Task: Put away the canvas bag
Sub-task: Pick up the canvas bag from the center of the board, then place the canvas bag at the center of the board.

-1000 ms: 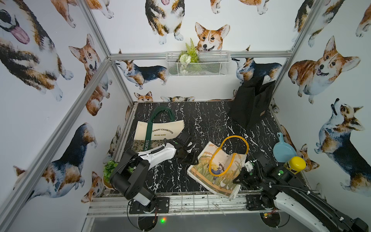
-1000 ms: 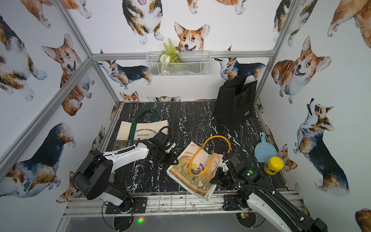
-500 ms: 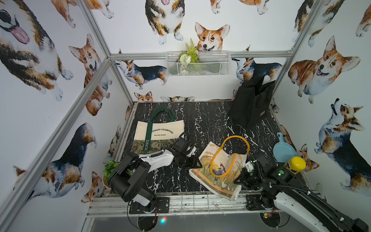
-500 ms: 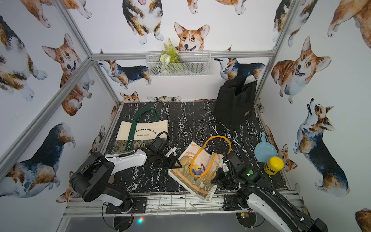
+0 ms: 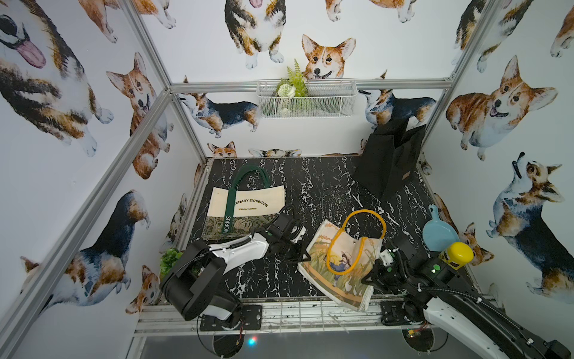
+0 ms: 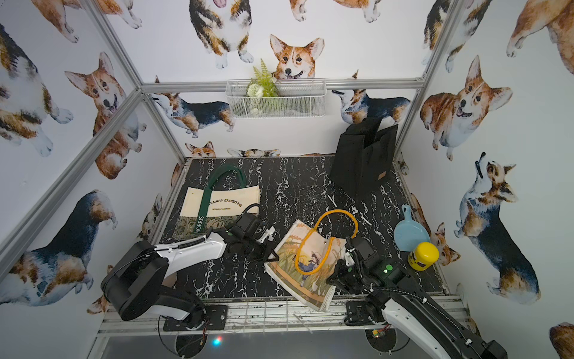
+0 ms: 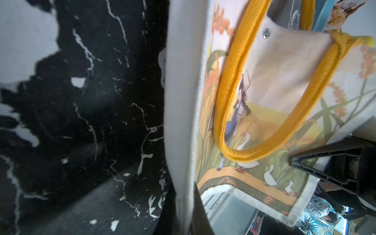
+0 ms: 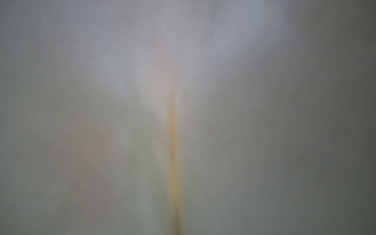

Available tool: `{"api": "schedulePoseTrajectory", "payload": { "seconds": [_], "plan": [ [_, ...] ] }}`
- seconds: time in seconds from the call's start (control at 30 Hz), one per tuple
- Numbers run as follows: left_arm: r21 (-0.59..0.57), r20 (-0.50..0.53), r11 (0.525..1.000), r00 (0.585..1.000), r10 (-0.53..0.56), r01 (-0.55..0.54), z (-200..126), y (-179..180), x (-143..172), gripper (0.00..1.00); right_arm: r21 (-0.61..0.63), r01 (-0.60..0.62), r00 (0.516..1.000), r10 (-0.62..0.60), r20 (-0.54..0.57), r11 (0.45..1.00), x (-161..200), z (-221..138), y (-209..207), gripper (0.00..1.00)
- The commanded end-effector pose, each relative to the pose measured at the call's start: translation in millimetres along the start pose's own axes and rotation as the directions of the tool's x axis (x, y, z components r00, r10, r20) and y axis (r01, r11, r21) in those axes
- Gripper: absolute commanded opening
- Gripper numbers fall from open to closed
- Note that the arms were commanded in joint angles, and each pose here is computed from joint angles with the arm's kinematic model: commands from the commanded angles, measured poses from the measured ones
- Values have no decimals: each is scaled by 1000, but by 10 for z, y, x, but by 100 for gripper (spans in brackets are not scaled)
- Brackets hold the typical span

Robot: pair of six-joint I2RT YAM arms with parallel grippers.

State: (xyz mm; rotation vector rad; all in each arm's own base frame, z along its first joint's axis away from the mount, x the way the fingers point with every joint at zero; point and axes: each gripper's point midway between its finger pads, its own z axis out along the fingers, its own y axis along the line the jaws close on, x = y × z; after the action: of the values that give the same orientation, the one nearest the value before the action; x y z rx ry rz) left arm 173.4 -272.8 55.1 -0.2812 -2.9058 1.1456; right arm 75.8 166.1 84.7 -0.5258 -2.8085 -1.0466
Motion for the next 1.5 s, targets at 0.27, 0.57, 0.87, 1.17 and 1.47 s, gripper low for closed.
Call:
{"api": "schedulePoseTrajectory", "payload": {
  "seconds": [0.27,0.57,0.87,1.17,1.47],
  "plan": [
    [-1,217,993,969,114,-117,-722,-406,-738,0,-94,126,992,-123,42,987,-292,-194,989,0],
    [-70,440,998,897,36,-6,-1964,35,-1720,0,-93,369,929,-371,6,925,-1161,88,2565,0],
    [-101,613,973,783,-104,208,-2781,926,-2205,0,-346,351,915,-398,-72,870,-1880,915,3856,0],
    [-75,727,964,676,-122,255,-3343,1053,-2639,0,-595,241,945,-326,-37,766,-2360,1065,4612,0],
    [-88,802,915,573,-170,394,-3696,1402,-2463,0,-658,106,941,-290,-176,746,-2367,1392,4590,0]
  ]
}}
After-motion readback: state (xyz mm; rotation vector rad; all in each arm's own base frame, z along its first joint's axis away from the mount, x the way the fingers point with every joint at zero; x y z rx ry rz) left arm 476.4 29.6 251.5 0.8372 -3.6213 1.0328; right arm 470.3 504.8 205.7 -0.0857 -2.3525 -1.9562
